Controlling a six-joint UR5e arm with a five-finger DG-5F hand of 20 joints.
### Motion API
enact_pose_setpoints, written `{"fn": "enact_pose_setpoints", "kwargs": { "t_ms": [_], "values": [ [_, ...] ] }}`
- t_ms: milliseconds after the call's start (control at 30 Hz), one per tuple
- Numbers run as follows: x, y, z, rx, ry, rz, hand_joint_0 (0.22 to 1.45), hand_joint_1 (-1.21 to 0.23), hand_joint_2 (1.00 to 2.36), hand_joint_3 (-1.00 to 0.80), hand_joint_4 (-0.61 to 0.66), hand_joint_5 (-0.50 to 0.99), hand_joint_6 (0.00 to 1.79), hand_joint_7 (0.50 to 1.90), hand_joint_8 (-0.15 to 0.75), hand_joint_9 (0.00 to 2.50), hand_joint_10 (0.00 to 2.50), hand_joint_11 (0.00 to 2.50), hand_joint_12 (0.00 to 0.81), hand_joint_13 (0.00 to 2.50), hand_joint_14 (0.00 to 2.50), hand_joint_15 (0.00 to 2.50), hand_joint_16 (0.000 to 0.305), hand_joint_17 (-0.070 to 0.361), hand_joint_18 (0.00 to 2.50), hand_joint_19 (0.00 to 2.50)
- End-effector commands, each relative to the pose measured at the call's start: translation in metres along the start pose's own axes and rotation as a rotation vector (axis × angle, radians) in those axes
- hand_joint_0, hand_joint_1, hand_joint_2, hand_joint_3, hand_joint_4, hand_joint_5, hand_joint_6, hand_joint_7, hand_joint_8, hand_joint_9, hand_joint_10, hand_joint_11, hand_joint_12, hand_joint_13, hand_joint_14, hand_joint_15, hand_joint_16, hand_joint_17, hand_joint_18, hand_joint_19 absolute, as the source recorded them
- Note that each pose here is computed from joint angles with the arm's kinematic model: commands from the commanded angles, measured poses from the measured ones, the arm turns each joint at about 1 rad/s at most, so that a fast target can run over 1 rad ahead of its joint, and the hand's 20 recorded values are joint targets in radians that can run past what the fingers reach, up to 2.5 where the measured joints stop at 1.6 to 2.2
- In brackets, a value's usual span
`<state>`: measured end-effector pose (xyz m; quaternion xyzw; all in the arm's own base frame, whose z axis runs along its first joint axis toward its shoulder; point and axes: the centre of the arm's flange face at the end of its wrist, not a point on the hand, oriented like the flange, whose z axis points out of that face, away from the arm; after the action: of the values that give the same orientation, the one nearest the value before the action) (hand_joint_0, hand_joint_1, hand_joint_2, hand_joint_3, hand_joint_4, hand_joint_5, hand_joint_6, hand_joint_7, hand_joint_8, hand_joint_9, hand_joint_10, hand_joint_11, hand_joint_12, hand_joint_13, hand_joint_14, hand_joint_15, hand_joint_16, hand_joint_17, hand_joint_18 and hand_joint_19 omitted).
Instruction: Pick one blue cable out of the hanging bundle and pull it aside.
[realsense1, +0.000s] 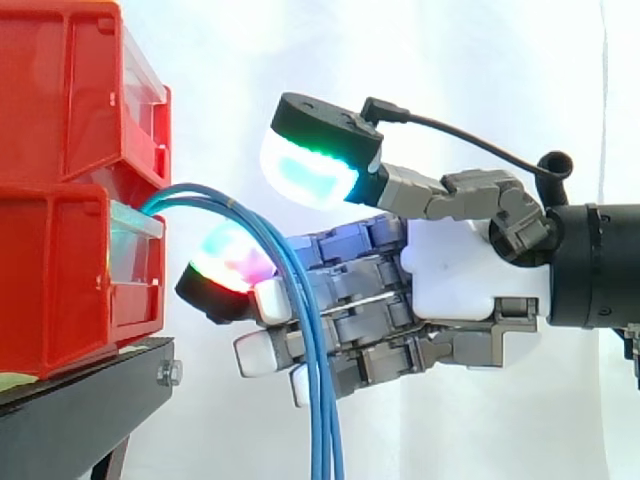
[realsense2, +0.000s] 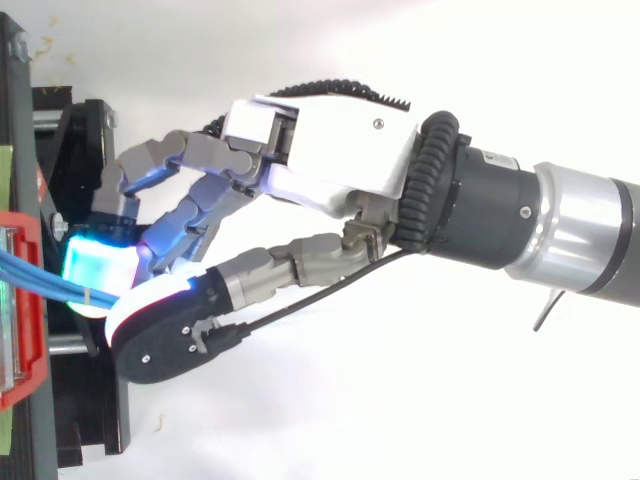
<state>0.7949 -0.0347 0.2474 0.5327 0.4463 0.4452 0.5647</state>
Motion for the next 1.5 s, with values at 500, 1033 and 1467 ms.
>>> {"fn": "enact_pose_setpoints", "kwargs": {
  "t_ms": [500, 1033, 1467],
  "values": [
    [0.014, -0.027, 0.006, -0.103, -0.007, 0.081, 0.64, -0.79, 1.02, -0.08, 0.02, -0.18, 0.94, 1.21, 0.304, 0.94, 0.02, 0.77, 0.311, 0.9, 0.02, 0.64, 0.046, 0.103, 0.87, 0.64],
    [0.012, -0.029, 0.003, -0.075, 0.002, 0.084, 0.74, -0.83, 1.0, -0.46, -0.01, -0.15, 0.94, 1.32, 0.32, 1.11, 0.02, 0.83, 0.307, 1.0, 0.02, 0.66, 0.044, 0.099, 0.93, 0.61],
    [0.003, -0.025, -0.004, -0.013, 0.0, 0.104, 0.72, -0.9, 1.0, -0.5, -0.11, -0.1, 0.94, 1.35, 0.308, 1.25, 0.02, 0.87, 0.294, 1.09, 0.02, 0.69, 0.041, 0.093, 0.98, 0.61]
  ]
}}
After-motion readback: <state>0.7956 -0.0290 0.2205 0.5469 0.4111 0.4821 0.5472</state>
